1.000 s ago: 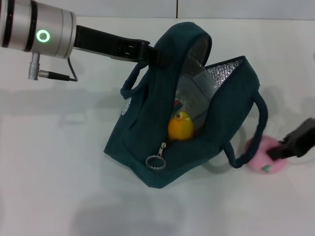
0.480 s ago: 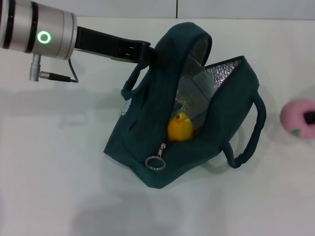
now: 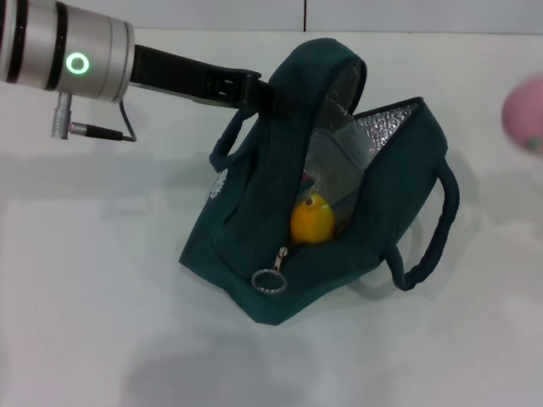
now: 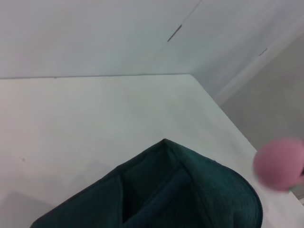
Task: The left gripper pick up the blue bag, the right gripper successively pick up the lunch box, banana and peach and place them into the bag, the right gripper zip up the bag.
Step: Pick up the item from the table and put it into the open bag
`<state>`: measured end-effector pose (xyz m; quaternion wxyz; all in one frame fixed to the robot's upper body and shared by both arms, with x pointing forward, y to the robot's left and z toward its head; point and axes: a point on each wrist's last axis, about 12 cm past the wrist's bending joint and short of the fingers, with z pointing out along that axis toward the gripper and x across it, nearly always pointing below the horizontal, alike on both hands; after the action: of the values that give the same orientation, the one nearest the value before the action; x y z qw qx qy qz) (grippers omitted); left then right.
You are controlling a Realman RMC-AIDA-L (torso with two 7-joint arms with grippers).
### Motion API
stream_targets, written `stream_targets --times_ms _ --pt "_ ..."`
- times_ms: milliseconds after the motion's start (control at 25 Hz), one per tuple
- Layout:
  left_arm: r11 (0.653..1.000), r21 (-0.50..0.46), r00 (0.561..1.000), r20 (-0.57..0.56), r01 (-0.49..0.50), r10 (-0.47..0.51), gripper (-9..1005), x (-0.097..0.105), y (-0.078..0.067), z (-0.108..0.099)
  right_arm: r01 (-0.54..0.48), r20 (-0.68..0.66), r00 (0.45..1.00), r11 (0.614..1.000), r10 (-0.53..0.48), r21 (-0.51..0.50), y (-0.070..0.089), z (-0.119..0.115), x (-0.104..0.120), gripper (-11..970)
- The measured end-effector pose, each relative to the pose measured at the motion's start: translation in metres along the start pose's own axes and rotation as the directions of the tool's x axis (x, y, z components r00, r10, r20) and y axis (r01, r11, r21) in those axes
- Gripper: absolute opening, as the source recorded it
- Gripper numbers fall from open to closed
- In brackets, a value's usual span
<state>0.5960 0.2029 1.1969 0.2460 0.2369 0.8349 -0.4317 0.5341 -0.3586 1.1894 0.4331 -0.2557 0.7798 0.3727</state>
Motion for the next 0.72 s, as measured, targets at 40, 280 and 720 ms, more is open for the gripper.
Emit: stream_targets --times_ms 40,280,720 --pt "1.000 0.000 1.000 0.000 0.000 0.000 33 0.000 0.000 0.000 0.029 0.060 0.998 0.999 -0.028 -0.022 0.003 -0.002 -0.002 60" --pt "1.000 0.007 1.000 -0.003 -0.006 0.006 33 -0.002 -0.002 0.002 0.188 0.272 0.953 0.967 -0.136 -0.174 0.017 0.020 -0.011 40" --pt "1.000 0.013 1.000 -0.004 -0.012 0.012 33 -0.004 -0.005 0.004 0.190 0.102 0.980 0.946 -0.168 -0.264 0.017 0.114 -0.003 38"
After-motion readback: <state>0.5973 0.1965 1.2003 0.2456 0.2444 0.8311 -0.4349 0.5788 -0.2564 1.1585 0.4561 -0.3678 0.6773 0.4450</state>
